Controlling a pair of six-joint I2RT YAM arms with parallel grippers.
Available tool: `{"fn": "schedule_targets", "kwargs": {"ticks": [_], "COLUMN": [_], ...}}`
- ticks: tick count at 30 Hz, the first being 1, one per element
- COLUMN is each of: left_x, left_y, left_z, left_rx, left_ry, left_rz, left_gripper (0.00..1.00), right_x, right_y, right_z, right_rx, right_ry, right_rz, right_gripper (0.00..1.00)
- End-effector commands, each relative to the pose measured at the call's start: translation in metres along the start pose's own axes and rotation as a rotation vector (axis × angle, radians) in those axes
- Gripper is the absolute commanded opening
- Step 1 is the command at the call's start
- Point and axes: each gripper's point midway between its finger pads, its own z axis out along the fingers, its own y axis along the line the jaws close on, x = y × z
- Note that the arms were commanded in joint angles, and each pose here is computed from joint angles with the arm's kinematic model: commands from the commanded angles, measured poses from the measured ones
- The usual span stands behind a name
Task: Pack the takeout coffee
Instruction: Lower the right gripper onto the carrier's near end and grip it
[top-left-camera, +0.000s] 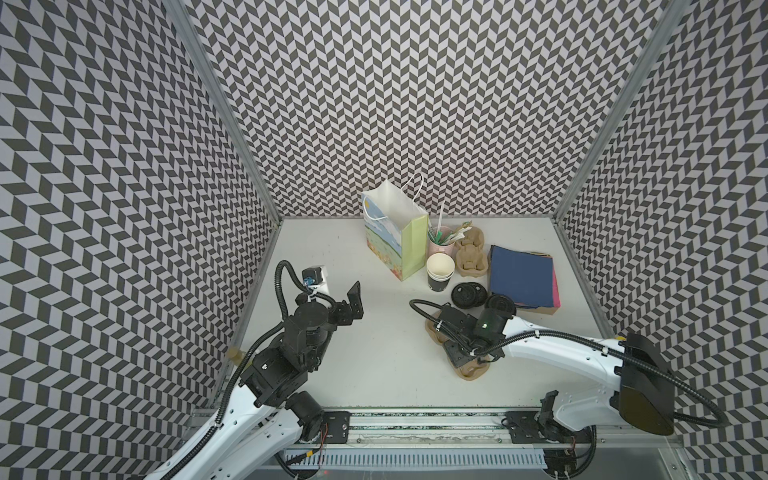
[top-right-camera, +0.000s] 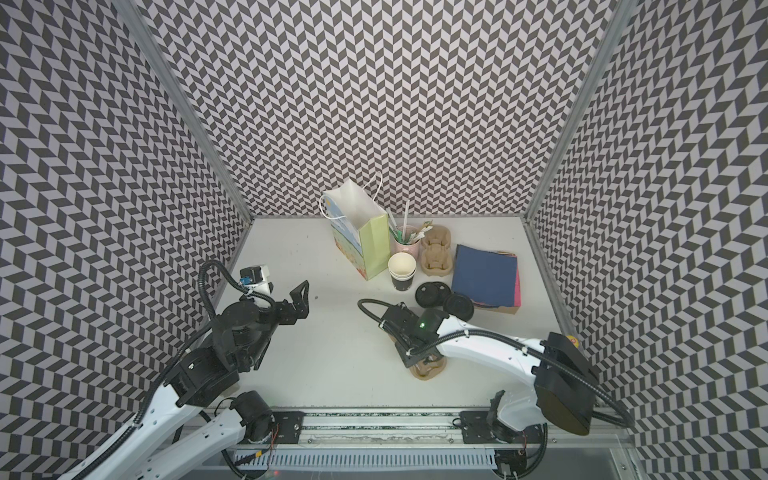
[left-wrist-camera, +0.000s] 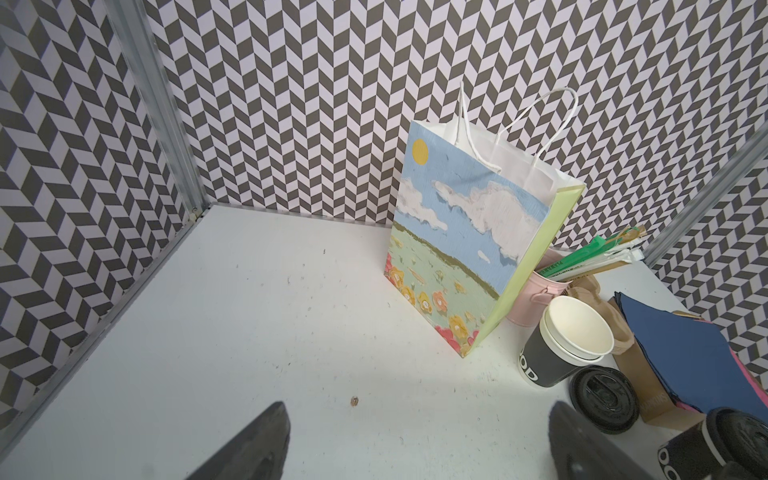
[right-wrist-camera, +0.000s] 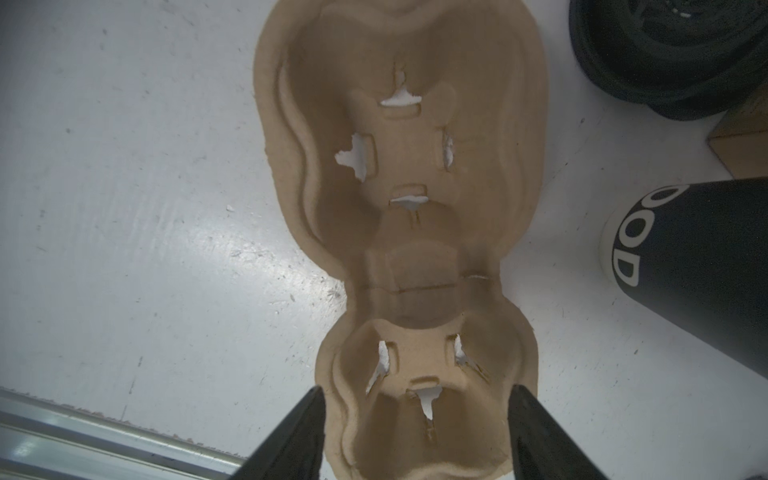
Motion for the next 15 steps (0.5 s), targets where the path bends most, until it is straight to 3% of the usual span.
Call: {"fn": "schedule_targets", "kwargs": {"ticks": [1,5,15], "left_x": [-0.004,-0.005,-0.006], "left_y": [0.006,0.006,0.006], "left_z": [-0.002,-0.002,-0.003], "left_rx": [-0.022,-0.02,-0.016], "left_ry": [-0.029,-0.032,-0.035], "left_rz": [-0.013,-0.015,-0.016], "left_gripper": [0.97,0.97,0.97], "right_x": [-0.023,-0.033,-0.034], "right_y": [0.001,0.001,0.006], "right_z": [-0.002,-0.002,0.013], "right_rx": [-0.022,-0.057,-0.058], "right_ry": [-0.051,-0.059,-0.031], "right_rz": [0.0,0.017,0.009], "right_gripper": [0.62,0.54,0.53]}}
